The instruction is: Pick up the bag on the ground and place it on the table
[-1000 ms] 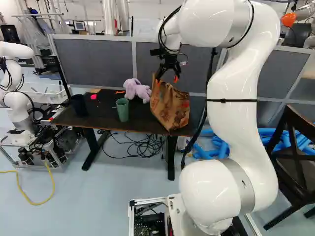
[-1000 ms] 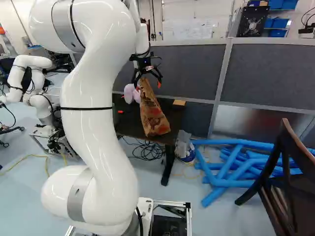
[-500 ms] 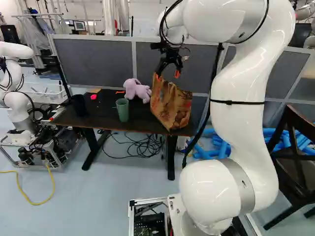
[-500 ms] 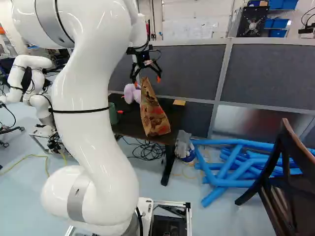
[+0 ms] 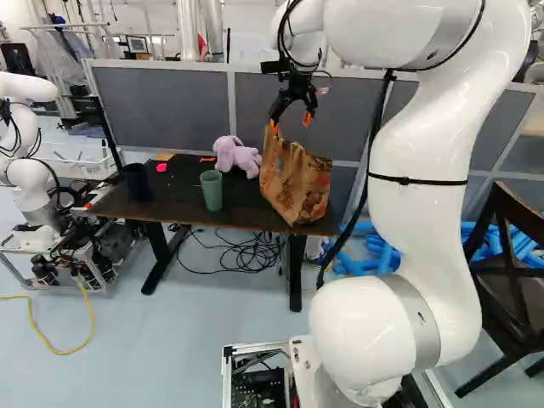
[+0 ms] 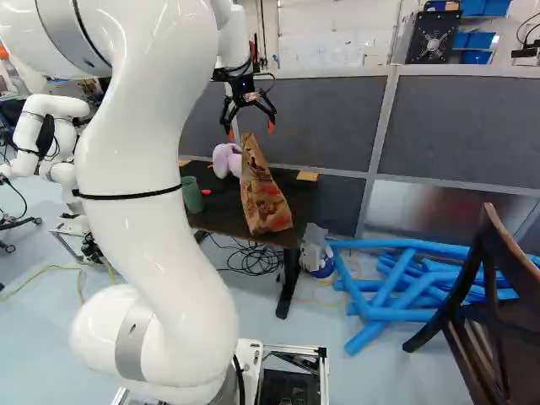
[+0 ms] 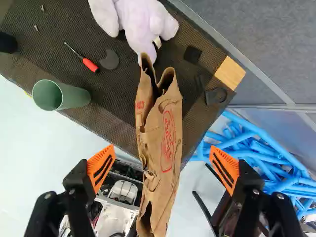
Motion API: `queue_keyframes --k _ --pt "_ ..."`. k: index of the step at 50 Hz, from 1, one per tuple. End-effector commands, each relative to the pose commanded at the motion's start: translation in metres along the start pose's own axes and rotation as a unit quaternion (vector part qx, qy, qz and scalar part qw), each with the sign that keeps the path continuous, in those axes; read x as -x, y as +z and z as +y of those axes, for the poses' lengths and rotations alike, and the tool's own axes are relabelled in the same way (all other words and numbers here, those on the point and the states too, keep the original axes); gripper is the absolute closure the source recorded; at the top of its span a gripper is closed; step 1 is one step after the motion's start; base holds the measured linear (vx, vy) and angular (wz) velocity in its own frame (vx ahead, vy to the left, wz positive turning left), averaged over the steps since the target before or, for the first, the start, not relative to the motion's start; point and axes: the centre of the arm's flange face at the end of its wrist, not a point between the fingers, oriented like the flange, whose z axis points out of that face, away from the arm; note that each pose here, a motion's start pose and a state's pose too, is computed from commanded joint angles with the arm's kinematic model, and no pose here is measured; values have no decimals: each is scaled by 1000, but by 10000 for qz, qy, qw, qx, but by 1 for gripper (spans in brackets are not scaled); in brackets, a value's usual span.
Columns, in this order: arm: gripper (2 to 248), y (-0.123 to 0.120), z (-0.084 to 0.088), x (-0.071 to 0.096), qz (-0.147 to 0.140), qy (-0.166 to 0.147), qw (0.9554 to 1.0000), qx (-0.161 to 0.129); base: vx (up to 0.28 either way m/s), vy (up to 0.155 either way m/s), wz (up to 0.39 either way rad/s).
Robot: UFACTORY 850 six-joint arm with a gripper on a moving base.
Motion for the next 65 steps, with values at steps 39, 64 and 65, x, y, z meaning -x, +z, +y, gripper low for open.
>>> queue_keyframes --k 39,64,65 --pt "3 -2 0 1 15 0 10000 6 -5 0 0" --pt "3 -2 0 1 15 0 10000 6 -135 -2 1" --pt "3 -2 0 1 15 0 10000 6 -184 -2 3"
